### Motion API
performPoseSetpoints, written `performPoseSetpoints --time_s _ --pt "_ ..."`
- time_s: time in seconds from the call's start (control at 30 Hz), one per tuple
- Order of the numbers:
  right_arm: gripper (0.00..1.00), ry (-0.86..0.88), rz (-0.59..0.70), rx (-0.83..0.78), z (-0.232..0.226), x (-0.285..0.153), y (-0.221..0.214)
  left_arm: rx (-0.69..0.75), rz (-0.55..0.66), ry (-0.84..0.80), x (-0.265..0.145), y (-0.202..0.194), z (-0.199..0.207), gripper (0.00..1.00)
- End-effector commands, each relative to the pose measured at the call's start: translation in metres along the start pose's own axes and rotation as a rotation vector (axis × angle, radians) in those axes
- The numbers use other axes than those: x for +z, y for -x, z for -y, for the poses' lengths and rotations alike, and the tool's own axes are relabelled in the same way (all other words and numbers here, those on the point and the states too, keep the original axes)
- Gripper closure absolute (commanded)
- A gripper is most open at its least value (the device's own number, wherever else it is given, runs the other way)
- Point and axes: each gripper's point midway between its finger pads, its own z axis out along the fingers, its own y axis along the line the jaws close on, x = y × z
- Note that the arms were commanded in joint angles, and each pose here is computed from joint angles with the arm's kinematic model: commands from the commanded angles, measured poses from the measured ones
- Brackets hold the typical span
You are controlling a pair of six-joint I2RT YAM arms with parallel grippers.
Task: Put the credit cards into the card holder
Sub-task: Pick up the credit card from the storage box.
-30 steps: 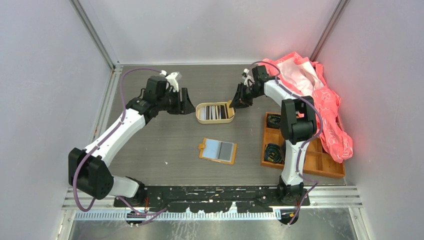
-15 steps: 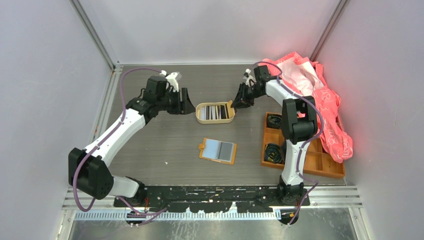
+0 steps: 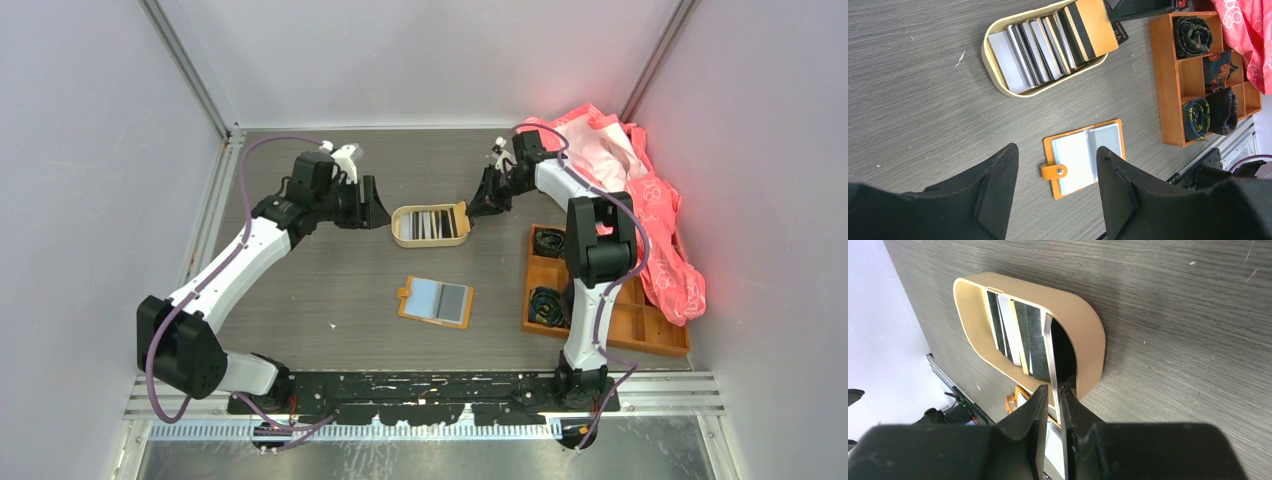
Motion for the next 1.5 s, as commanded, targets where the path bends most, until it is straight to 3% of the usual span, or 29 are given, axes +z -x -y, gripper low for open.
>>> performPoseSetpoints --time_s 0.0,0.47,1.47 --pt "0.81 0.031 0.003 -0.019 -0.009 -0.008 0.001 0.022 0.065 -0.044 -0.008 0.021 0.013 0.41" --pt "0.99 0.006 0.026 -0.059 -0.011 -0.017 0.004 0.024 0.066 -0.044 -0.009 0.021 0.013 0.41" --pt "0.99 -0.153 0.134 -0.245 -0.013 -0.062 0.016 0.026 0.069 -0.045 -0.010 0.022 0.013 0.40"
